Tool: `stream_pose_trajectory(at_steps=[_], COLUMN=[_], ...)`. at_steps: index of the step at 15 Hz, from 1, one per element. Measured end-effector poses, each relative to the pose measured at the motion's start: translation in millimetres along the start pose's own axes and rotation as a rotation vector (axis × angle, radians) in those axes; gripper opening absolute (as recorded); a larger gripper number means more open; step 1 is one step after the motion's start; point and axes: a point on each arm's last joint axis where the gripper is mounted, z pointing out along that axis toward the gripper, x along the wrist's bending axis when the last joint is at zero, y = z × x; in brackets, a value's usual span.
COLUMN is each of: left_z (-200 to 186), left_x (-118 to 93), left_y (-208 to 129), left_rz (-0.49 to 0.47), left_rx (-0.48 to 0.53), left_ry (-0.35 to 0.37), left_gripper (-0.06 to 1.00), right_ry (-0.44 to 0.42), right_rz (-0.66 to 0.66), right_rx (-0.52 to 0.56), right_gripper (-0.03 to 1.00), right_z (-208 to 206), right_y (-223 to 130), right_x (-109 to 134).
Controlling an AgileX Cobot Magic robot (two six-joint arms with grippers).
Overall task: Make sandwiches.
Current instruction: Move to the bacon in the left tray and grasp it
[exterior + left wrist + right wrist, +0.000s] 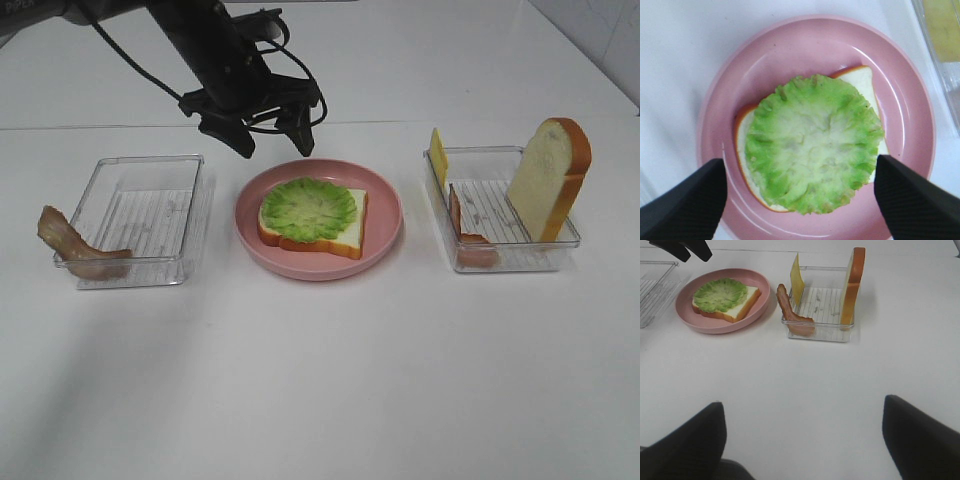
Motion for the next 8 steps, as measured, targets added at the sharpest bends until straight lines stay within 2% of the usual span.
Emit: stream_pose_trajectory(at_steps=[2, 3, 4, 6, 8], left_z=[-14, -22, -22, -31, -58], left_x=[0, 1, 1, 6, 7], left_y=[4, 8, 8, 10, 14], left_rz=[0.039, 0.061, 0.061, 0.069, 0.083], left_rx=[0.01, -0.007, -0.007, -0.025, -0.076], left_ry=[0.047, 0.097, 0.097, 0.171, 0.241], left_gripper=[0.76, 0.76, 0.76, 0.76, 0.76], right_ry=[0.0, 0.0, 0.0, 0.0, 0.0], right_rz=[0.0, 0.0, 0.0, 0.0, 0.0], right_rx=[0.0, 0.0, 0.0, 0.0, 0.0], right_gripper=[0.8, 0.8, 0.8, 0.8, 0.8], right_z=[0, 0, 0, 0, 0], right_y=[0, 0, 0, 0, 0], right_x=[0, 0, 0, 0, 0])
